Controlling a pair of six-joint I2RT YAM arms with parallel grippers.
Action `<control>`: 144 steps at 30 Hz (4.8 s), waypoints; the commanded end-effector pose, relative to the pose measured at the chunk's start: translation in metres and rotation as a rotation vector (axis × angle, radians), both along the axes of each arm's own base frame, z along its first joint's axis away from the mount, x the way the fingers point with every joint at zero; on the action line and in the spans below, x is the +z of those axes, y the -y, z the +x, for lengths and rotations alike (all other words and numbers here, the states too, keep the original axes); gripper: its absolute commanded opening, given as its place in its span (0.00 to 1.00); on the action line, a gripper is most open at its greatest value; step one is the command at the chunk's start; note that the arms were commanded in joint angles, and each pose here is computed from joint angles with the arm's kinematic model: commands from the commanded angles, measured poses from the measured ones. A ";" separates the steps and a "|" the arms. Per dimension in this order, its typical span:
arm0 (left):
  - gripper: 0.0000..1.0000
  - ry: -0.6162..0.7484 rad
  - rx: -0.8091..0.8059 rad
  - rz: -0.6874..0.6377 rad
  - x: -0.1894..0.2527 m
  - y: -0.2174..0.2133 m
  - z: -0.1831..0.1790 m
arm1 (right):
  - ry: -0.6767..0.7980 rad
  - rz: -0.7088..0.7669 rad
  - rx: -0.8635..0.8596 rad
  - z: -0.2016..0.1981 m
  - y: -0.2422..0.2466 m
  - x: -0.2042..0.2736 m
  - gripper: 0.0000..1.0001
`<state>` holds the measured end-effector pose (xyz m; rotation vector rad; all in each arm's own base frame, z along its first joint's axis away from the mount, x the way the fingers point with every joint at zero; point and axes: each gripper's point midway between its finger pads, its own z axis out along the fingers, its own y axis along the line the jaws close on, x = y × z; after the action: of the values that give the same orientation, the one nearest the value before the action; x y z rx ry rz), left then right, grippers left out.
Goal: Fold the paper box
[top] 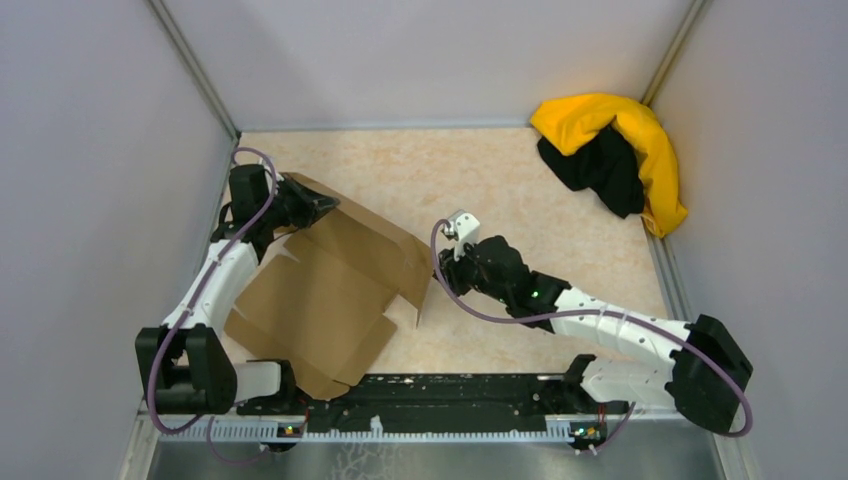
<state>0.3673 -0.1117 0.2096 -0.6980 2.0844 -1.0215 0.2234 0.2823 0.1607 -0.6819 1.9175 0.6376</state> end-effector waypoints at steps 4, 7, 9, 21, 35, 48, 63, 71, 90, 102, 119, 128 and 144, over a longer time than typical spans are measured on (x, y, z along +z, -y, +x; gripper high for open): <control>0.00 0.060 -0.022 0.006 0.018 0.000 0.003 | 0.101 0.106 -0.020 0.013 -0.012 0.047 0.32; 0.00 0.060 -0.029 0.004 0.017 0.001 0.001 | 0.133 0.121 -0.034 0.015 -0.008 0.064 0.33; 0.00 0.062 -0.033 -0.001 0.016 0.002 -0.001 | 0.125 0.102 -0.016 0.015 -0.012 0.064 0.34; 0.00 0.063 -0.035 0.005 0.014 0.001 -0.006 | 0.051 0.137 0.087 0.013 -0.048 0.047 0.34; 0.00 0.055 -0.033 0.009 0.009 0.001 -0.003 | 0.054 0.099 0.058 0.015 -0.047 0.029 0.43; 0.00 0.046 -0.034 0.005 0.004 0.001 -0.002 | 0.035 0.114 0.116 0.008 -0.061 0.001 0.51; 0.00 0.038 -0.032 -0.002 -0.009 -0.004 -0.008 | 0.075 0.126 0.083 0.002 -0.084 -0.005 0.51; 0.00 0.044 -0.035 -0.012 -0.011 -0.007 -0.012 | 0.082 0.117 0.054 0.003 -0.097 -0.004 0.52; 0.00 0.058 -0.059 -0.055 -0.020 -0.010 -0.026 | 0.101 0.028 -0.115 0.012 -0.120 -0.008 0.52; 0.00 0.088 -0.072 -0.075 -0.017 -0.011 -0.030 | 0.144 -0.055 -0.276 0.020 -0.125 -0.008 0.53; 0.02 0.101 -0.068 -0.082 0.001 -0.016 -0.033 | 0.178 0.046 -0.216 0.000 -0.118 0.006 0.58; 0.08 0.098 -0.080 -0.107 0.006 -0.013 -0.034 | 0.188 0.029 -0.188 -0.005 -0.126 0.004 0.59; 0.20 0.058 -0.033 -0.115 -0.002 -0.018 -0.024 | 0.187 -0.053 -0.334 0.006 -0.118 0.000 0.63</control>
<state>0.3381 -0.0966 0.2041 -0.6686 2.0191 -1.1804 0.2212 0.3918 0.1351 -0.5356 1.8358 0.3220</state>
